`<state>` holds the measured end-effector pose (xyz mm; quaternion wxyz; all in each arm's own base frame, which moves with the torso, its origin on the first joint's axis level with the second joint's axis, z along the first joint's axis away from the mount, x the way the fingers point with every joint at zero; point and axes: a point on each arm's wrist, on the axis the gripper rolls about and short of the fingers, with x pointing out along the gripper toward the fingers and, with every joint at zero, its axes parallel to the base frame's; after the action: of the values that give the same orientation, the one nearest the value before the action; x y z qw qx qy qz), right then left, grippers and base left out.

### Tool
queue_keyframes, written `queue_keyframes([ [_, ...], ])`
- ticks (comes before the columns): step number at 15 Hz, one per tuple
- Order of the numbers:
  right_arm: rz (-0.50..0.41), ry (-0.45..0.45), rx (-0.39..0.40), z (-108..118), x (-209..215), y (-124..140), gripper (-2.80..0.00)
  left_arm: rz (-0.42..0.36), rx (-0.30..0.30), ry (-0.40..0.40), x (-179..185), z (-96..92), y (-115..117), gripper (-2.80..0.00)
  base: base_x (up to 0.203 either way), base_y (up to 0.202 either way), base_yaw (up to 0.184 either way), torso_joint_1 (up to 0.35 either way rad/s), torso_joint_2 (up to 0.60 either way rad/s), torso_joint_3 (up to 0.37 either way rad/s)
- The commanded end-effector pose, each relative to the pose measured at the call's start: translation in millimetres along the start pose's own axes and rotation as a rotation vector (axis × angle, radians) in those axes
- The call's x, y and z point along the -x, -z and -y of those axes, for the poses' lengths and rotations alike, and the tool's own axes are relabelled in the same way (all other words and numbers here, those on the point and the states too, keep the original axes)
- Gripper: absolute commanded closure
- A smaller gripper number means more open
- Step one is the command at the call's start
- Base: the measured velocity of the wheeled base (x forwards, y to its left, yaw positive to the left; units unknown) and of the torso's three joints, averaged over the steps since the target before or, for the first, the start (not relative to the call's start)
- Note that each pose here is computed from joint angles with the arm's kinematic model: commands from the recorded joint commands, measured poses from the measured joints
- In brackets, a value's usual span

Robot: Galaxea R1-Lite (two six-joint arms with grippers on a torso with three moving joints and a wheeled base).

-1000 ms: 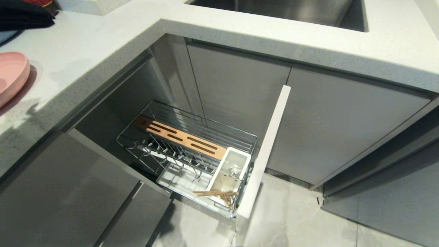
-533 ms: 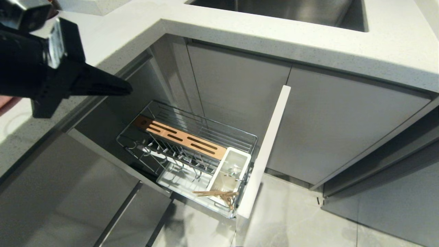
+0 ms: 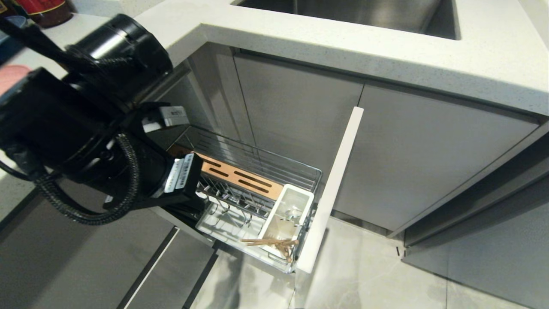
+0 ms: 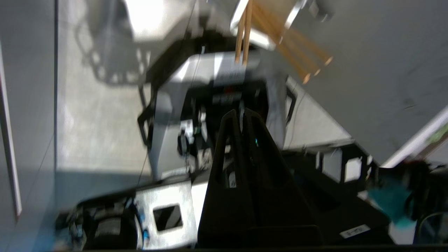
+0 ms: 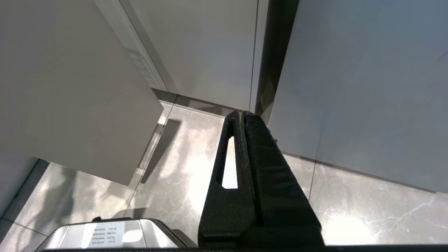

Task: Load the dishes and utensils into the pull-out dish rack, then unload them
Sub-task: Take the chopsticks out of the cupboard

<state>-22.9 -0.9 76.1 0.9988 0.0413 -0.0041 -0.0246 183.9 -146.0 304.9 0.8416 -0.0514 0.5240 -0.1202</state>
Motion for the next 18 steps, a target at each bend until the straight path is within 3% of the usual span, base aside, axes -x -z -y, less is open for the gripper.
queue_keyframes([
  [1, 0.005, -0.001, 0.0, 0, 0, 0, 0.0, -0.137, -0.009, -0.037, -41, 12.0, -9, 0.0, 0.0, 0.0, 0.0, 0.0, 0.0, 0.0],
  [4, 0.005, -0.001, 0.0, 0, 0, 0, 0.0, -0.253, 0.001, -0.009, -70, 18.3, -15, 0.0, 0.0, 0.0, 0.0, 0.0, 0.0, 0.0],
  [8, 0.005, -0.001, 0.0, 0, 0, 0, 0.0, -0.337, 0.013, -0.037, -93, 17.2, -24, 0.0, 0.0, 0.0, 0.0, 0.0, 0.0, 0.0],
  [9, 0.005, -0.001, 0.0, 0, 0, 0, 0.0, -0.348, 0.019, -0.047, -99, 14.6, -26, -2.52, 0.0, 0.0, 0.0, 0.0, 0.0, 0.0],
  [10, 0.005, -0.001, 0.0, 0, 0, 0, 0.0, -0.35, 0.027, -0.05, -102, 13.1, -29, -2.8, 0.0, 0.0, 0.0, 0.0, 0.0, 0.0],
  [14, 0.005, -0.001, 0.0, 0, 0, 0, 0.0, -0.381, 0.062, -0.045, -119, 7.6, -39, -2.8, 0.0, 0.0, 0.0, 0.0, 0.0, 0.0],
  [18, 0.005, -0.001, 0.0, 0, 0, 0, 0.0, -0.456, 0.06, -0.031, -144, 3.6, -44, -2.8, 0.0, 0.0, 0.0, 0.0, 0.0, 0.0],
])
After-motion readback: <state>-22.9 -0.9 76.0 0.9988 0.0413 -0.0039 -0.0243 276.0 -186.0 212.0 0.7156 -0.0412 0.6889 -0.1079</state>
